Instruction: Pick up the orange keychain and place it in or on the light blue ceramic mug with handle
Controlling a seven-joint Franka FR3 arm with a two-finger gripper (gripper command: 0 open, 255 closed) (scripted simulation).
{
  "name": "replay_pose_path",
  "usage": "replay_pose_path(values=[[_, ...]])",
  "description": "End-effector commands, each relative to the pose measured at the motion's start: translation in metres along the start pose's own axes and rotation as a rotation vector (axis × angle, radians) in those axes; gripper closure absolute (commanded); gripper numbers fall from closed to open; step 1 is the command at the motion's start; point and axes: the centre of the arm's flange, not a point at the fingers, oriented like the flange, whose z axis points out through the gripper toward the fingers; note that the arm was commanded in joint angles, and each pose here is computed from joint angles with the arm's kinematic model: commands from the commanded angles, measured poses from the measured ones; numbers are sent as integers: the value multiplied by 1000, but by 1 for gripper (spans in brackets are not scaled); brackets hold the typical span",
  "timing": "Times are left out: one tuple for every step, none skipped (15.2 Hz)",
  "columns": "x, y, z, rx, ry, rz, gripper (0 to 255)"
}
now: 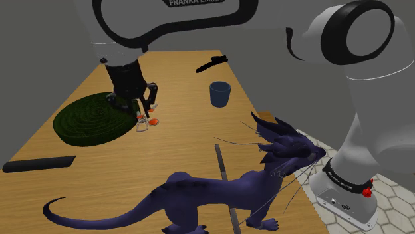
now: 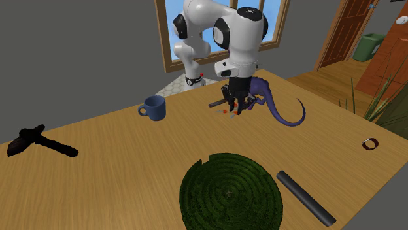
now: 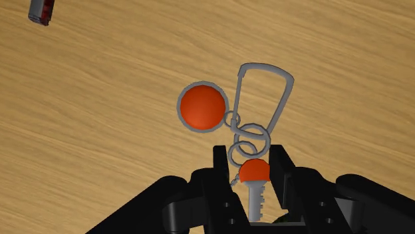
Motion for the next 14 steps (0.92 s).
replay_pose_path(values=[[-1,0,-10,0,0,0,255],[-1,1,-16,0,0,0,255],[-1,1,-21,0,0,0,255],[-2,1,-26,0,0,0,255],[-2,1,-31,0,0,0,255],[3,14,-31,0,0,0,255],[8,26,-31,0,0,0,255],[12,38,-32,0,0,0,255],[17,50,-32,0,0,0,255],[22,63,-32,0,0,0,255],[27,75,-32,0,0,0,255],[32,87,-32,0,0,0,255],[36,100,-32,0,0,0,255],[41,112,-33,0,0,0,255]])
